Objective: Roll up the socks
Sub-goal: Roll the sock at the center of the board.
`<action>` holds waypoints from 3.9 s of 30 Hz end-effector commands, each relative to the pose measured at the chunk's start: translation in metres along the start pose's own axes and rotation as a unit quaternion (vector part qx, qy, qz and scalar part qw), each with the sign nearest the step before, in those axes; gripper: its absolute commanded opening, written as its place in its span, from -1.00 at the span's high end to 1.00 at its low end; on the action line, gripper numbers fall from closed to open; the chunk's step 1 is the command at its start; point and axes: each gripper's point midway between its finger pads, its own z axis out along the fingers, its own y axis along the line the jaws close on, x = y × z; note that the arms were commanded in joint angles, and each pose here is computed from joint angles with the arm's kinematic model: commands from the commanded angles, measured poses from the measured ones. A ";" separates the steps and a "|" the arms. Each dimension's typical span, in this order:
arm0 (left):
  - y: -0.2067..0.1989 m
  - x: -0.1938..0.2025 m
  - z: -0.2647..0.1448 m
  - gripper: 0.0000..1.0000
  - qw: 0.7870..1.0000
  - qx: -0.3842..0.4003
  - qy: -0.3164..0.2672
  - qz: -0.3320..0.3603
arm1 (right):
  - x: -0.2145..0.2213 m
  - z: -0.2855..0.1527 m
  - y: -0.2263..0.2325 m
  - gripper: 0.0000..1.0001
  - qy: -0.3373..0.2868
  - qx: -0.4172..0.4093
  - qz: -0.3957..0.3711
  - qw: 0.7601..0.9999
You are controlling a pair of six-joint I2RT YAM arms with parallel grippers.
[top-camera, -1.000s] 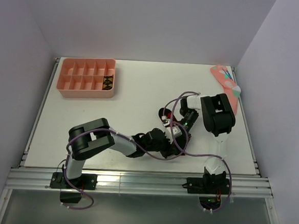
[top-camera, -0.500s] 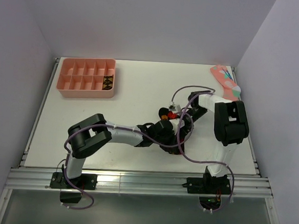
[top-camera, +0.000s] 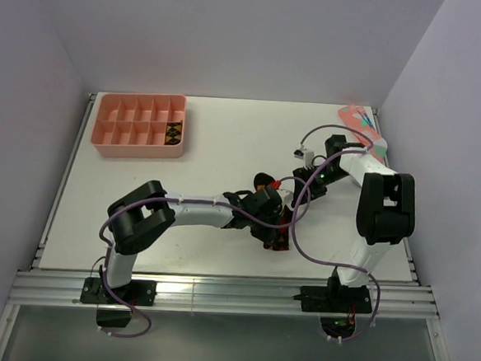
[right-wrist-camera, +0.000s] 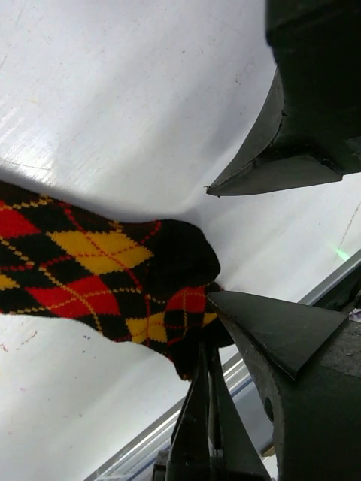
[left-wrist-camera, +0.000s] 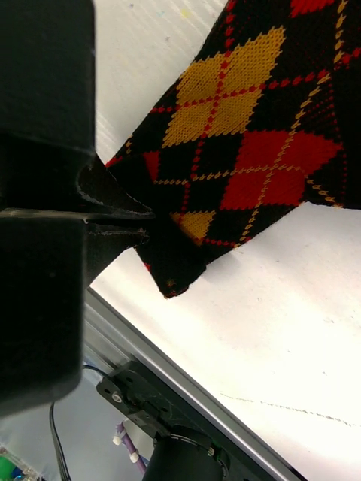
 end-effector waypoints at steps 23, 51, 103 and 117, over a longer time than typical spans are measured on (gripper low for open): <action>0.000 0.010 0.011 0.99 0.987 0.062 0.145 -0.042 | -0.018 -0.052 -0.028 -0.12 -0.119 0.060 0.049 0.990; 0.037 0.019 0.024 0.99 0.938 0.074 0.280 -0.189 | 0.069 -0.008 0.071 -0.06 -0.041 0.024 -0.356 0.933; 0.033 -0.018 0.020 0.55 0.937 0.099 0.206 -0.264 | 0.119 0.054 0.079 0.52 0.110 0.028 -0.415 0.903; 0.034 -0.059 0.025 0.52 0.951 0.113 0.067 -0.280 | 0.115 0.036 0.071 0.52 0.153 -0.081 -0.357 0.918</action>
